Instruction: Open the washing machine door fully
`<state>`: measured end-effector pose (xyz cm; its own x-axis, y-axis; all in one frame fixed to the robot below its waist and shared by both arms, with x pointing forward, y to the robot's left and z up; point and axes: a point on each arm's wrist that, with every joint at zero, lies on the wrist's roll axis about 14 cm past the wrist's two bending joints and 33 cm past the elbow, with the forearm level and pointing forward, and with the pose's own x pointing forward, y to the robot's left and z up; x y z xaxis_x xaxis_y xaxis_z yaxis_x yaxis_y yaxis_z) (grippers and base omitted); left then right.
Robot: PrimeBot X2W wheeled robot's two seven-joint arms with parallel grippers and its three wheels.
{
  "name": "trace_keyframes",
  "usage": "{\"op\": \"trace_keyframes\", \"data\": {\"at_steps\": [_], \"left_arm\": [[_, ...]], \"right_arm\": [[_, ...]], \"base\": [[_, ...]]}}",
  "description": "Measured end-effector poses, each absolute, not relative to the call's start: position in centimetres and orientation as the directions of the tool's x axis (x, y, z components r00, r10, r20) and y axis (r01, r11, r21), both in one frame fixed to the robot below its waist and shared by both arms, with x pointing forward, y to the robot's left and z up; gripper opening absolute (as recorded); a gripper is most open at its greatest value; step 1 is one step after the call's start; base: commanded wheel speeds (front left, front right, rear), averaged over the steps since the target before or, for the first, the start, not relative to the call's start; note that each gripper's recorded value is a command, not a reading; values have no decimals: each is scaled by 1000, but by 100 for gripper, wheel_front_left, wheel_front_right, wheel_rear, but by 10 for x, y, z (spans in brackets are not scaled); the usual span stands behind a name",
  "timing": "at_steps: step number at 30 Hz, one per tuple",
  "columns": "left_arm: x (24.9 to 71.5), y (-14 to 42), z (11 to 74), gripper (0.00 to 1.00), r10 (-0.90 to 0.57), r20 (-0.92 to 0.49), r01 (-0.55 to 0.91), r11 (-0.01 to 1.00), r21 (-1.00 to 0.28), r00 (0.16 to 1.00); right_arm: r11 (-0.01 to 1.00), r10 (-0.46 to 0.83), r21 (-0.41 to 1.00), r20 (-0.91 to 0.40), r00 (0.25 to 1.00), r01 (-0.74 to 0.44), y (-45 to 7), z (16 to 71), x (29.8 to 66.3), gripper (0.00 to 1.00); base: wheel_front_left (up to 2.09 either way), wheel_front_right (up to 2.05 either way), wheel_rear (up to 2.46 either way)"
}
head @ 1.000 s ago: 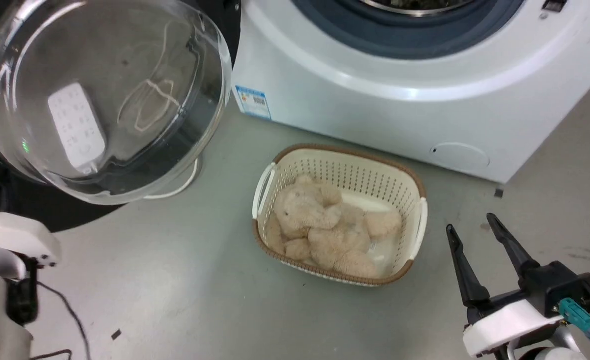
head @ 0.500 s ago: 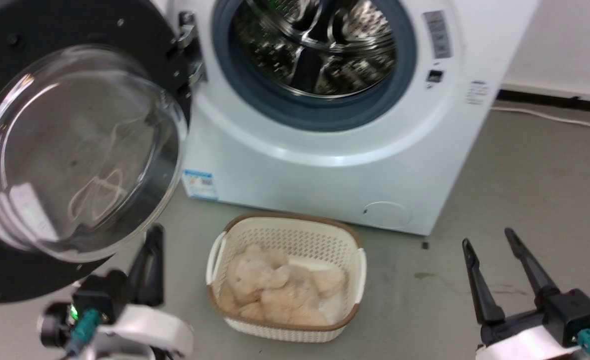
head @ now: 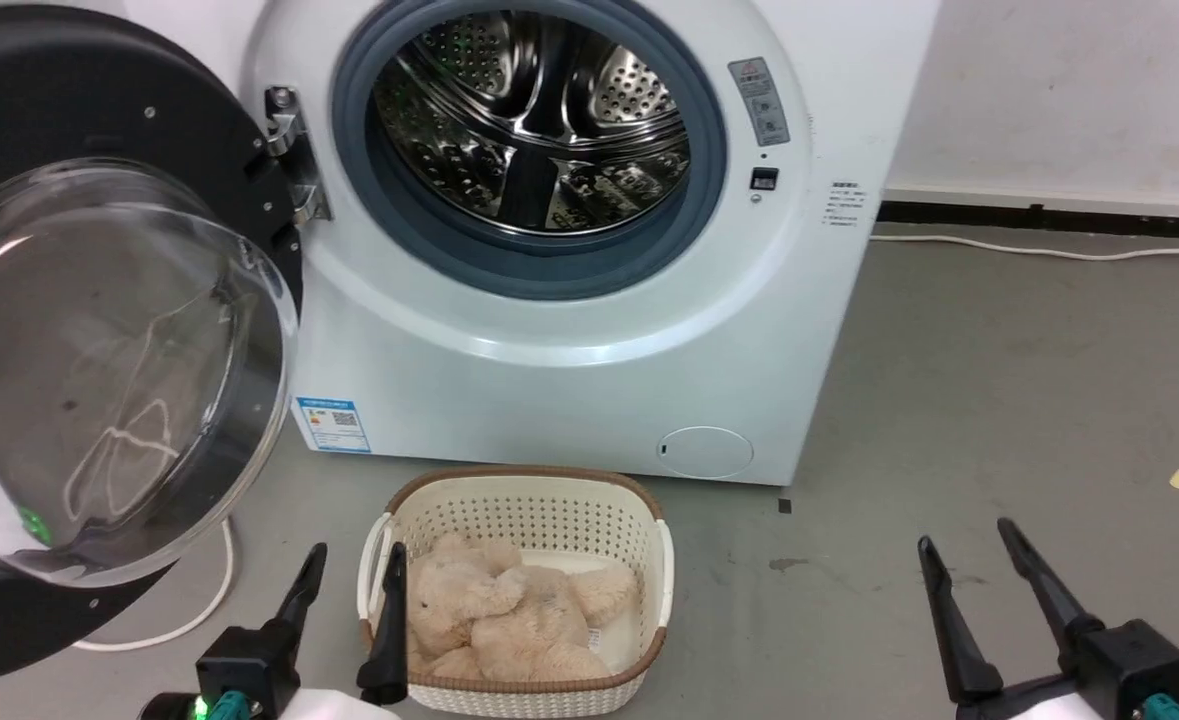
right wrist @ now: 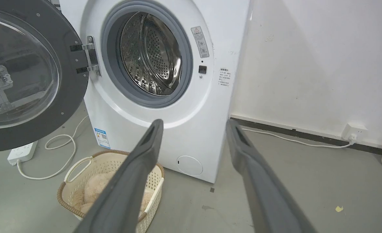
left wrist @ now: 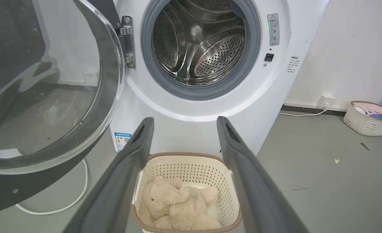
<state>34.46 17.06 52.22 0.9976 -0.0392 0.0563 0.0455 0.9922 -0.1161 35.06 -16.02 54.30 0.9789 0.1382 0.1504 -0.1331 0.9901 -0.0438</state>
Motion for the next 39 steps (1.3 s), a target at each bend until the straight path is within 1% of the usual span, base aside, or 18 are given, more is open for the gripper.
{"op": "trace_keyframes", "data": {"at_steps": [1, 6, 22, 23, 39], "left_arm": [[345, 169, 521, 100, -42, 54, 48, 993, -107, 998], [347, 165, 522, 100, -50, 57, 56, 993, -108, 997], [347, 159, 518, 100, -57, 36, 61, 992, -111, 998], [347, 159, 518, 0, -55, 35, 59, 992, -112, 998], [348, 161, 518, 0, -48, 31, 52, 992, -112, 998]], "right_arm": [[991, 130, -42, 128, 983, -126, -163, 536, 348, 100], [992, 120, -38, 109, 987, -116, -166, 530, 344, 100], [994, 111, -37, 113, 987, -107, -169, 530, 343, 100], [993, 112, -37, 112, 987, -109, -168, 530, 344, 0], [993, 113, -37, 94, 989, -110, -168, 527, 344, 0]], "base": [[0, 0, 0], [0, 0, 0], [0, 0, 0], [0, 0, 0], [0, 0, 0]]}}
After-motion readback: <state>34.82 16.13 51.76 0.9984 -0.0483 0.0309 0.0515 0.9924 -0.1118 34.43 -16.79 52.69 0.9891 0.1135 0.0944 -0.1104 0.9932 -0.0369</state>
